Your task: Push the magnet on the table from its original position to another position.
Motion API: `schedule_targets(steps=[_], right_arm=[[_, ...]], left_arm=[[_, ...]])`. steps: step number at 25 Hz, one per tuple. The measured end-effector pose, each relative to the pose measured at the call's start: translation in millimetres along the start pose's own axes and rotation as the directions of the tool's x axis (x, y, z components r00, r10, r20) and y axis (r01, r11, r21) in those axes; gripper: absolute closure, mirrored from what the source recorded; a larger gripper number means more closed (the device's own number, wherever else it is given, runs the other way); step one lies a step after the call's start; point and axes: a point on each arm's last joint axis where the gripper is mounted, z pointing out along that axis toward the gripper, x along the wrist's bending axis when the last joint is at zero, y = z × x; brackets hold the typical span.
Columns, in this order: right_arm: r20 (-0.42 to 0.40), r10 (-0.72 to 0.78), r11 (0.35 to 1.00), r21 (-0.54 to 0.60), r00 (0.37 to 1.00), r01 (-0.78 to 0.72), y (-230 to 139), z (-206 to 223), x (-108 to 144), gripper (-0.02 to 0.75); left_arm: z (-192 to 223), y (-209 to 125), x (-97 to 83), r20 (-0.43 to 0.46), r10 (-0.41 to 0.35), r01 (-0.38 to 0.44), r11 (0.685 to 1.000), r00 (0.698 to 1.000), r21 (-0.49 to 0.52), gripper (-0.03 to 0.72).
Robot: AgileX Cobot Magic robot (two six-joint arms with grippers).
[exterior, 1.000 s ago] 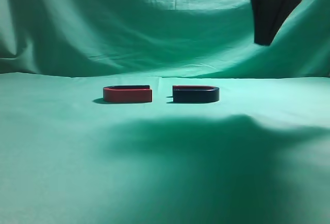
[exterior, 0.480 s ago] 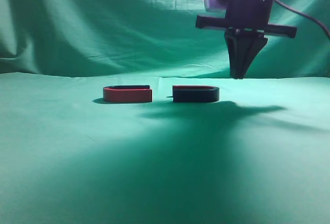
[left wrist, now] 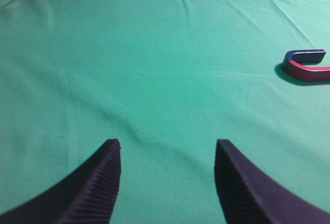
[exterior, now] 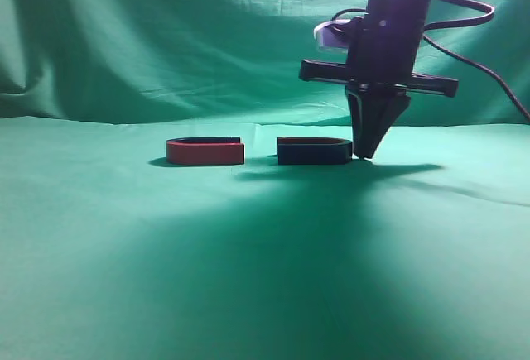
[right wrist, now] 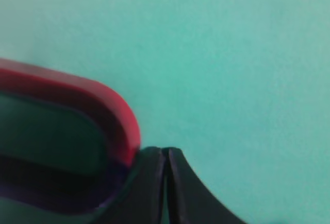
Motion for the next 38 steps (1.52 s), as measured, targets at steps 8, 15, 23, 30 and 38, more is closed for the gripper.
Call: schedule_targets(steps=[8, 15, 23, 30, 38], right_arm=[[-0.033, -0.035, 0.997, -0.072, 0.999, 0.032, 3.8, 2.2, 25.1, 0.738], [-0.041, -0.051, 0.995, -0.090, 0.998, 0.047, 4.1, 2.9, 34.1, 0.738], [0.009, -0.100, 0.995, 0.004, 0.995, 0.100, 13.0, -38.6, 35.8, 0.738], [0.022, -0.102, 0.985, -0.135, 0.995, 0.104, 24.7, -102.5, 41.8, 0.738], [0.014, -0.109, 0.956, -0.271, 0.994, 0.109, -28.2, -202.6, 42.7, 0.738]], left_arm=[[0.0, 0.0, 0.0, 0.000, 0.000, 0.000, 1.000, 1.000, 0.000, 0.316], [0.0, 0.0, 0.0, 0.000, 0.000, 0.000, 1.000, 1.000, 0.000, 0.316], [0.0, 0.0, 0.0, 0.000, 0.000, 0.000, 1.000, 1.000, 0.000, 0.316], [0.0, 0.0, 0.0, 0.000, 0.000, 0.000, 1.000, 1.000, 0.000, 0.316], [0.0, 0.0, 0.0, 0.000, 0.000, 0.000, 1.000, 1.000, 0.000, 0.316]])
